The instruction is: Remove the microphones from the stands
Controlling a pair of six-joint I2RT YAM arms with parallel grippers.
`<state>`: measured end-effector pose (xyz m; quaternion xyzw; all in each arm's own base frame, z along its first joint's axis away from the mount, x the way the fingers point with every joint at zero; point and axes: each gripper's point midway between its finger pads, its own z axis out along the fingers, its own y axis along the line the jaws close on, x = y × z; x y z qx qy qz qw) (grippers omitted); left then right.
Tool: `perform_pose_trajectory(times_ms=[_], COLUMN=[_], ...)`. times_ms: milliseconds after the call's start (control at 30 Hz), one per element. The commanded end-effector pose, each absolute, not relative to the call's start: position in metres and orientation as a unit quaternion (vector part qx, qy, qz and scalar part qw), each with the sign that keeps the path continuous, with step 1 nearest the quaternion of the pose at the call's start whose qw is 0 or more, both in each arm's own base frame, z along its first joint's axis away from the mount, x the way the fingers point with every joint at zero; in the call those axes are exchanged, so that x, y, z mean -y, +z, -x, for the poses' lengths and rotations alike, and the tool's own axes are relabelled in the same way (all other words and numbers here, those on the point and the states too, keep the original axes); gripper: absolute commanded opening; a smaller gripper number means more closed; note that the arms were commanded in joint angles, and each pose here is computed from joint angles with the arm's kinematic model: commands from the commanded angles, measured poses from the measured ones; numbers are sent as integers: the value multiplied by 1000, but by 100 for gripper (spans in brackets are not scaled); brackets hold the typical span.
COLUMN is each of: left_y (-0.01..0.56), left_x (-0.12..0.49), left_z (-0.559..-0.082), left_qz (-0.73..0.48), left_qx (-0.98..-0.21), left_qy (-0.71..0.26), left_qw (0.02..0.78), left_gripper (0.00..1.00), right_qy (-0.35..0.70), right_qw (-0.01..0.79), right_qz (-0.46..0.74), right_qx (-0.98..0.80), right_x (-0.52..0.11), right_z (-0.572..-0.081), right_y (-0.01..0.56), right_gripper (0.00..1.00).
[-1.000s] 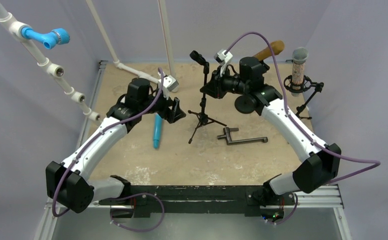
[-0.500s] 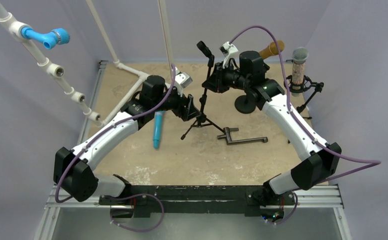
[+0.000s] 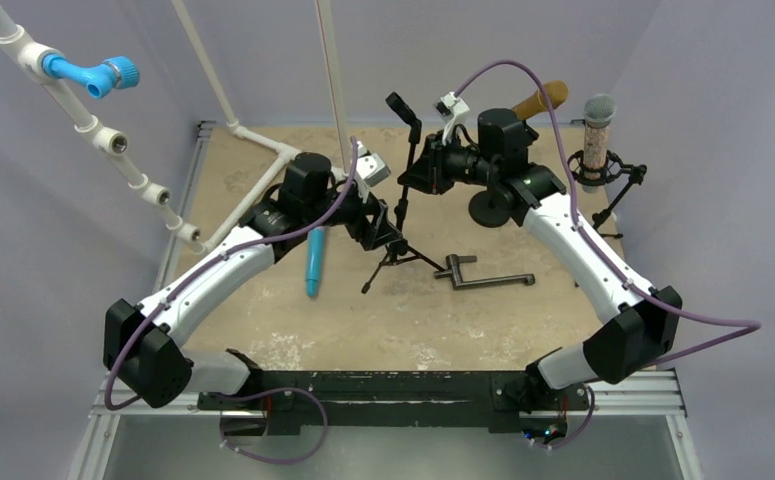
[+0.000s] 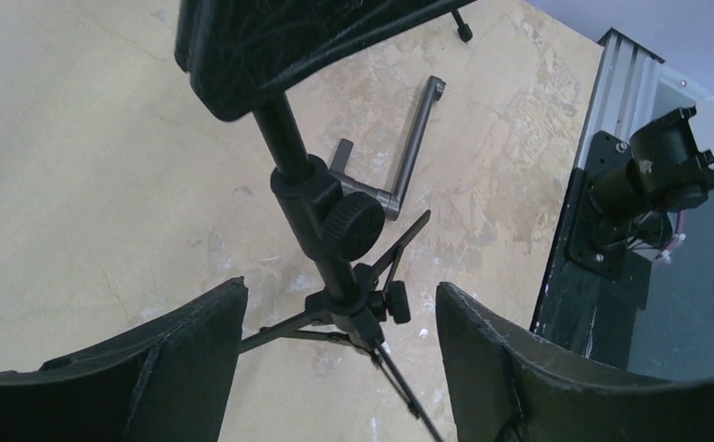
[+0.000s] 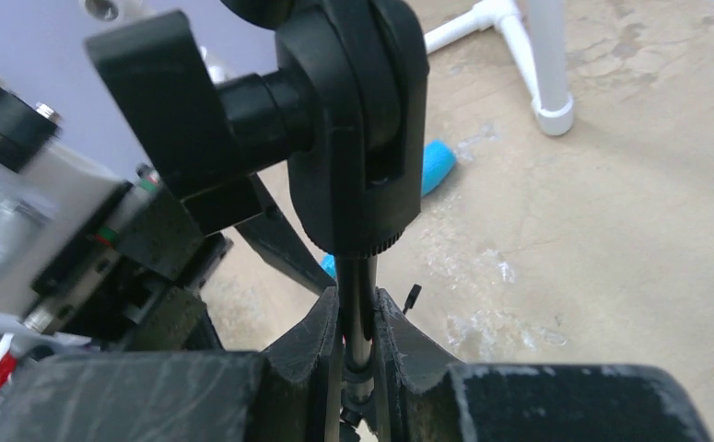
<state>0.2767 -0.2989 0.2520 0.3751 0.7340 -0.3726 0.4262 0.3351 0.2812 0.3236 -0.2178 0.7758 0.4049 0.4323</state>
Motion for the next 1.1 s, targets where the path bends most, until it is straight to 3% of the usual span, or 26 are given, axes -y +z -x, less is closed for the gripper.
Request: perform_pose_trajectory(times_ms=[0,567,1067], left_y=[296,304,301], left_x=[287,291,294], left_z=[-266,-226,-190], left_qz=[-429,-506,-563], left_qx=[-674,-603,-517], left_qy=[-376,-438,-508], left_qw=[469,434,396], left_gripper=[73,72,65], right_qy=[441,524,604], right_qw=[475,440,387], right_qz=[285,411,494], right_qx=[-706,-603,-492], right_x=[-286,-298,-297], right_z=[-313,-261,-211], right_y=[365,381,403], right_gripper=[0,0,0])
